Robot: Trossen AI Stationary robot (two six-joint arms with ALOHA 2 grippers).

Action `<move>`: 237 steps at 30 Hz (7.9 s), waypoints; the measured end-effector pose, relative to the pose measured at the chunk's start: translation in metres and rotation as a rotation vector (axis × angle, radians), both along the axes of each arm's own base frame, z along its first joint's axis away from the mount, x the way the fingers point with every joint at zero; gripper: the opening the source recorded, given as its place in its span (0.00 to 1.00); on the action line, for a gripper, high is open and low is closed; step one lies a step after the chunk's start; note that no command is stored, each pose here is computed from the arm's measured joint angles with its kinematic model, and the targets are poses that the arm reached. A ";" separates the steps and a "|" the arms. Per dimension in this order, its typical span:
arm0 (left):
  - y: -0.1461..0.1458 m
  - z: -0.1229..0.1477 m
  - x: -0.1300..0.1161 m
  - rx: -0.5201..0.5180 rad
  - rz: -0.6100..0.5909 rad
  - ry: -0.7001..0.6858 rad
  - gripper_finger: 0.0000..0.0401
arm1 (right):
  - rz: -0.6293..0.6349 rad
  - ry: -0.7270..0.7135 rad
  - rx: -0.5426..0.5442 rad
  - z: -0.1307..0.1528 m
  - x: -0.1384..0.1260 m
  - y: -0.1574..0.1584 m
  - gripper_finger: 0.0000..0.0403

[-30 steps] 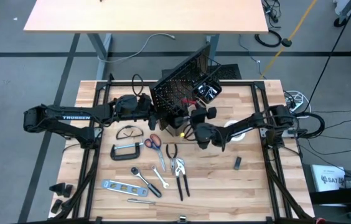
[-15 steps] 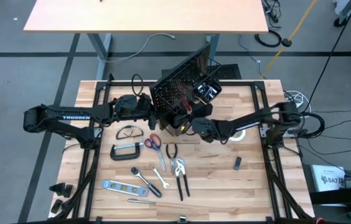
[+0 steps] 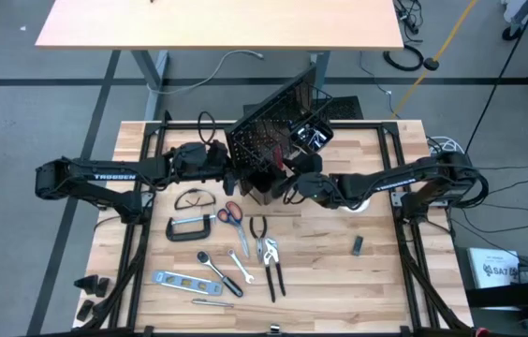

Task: Hang tools onto peg board
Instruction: Hang the allen wrench on the peg board, then adjust the peg board, then adjust the ratchet wrench on the table

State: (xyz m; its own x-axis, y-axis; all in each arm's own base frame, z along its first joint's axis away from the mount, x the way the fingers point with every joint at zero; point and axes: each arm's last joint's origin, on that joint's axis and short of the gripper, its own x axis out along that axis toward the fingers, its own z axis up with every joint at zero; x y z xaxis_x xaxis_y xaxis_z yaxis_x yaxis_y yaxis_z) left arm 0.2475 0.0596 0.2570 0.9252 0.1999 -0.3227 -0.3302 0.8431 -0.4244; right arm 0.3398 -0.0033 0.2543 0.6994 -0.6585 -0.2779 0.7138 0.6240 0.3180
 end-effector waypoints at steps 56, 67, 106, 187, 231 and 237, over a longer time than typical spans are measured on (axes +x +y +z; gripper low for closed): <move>0.064 -0.001 -0.061 0.363 0.070 0.336 0.31 | 0.507 0.320 -0.174 0.055 -0.084 0.055 0.46; 0.101 -0.004 -0.091 0.404 -0.137 0.234 0.31 | 0.523 0.349 -0.220 0.065 -0.101 0.050 0.46; 0.164 -0.005 -0.098 0.350 -0.115 0.289 0.31 | 0.426 0.429 -0.219 0.063 -0.102 0.021 0.46; -0.129 -0.099 -0.005 0.190 -0.591 0.175 0.31 | 0.499 0.416 -0.088 -0.019 -0.053 0.032 0.46; -0.201 -0.127 -0.019 0.527 -1.085 0.911 0.31 | 0.542 0.444 -0.119 -0.019 -0.054 0.033 0.46; -0.200 -0.127 -0.019 0.555 -1.065 0.916 0.26 | 0.542 0.444 -0.120 -0.019 -0.054 0.033 0.46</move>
State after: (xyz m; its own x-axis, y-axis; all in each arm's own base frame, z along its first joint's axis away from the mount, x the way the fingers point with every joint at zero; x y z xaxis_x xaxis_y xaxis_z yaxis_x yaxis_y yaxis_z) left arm 0.2285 -0.1403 0.1298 0.2393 -0.1286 -0.9624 0.5544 0.8318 0.0267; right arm 0.2862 0.0295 0.2350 0.7745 -0.2934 -0.5604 0.3390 0.9405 -0.0239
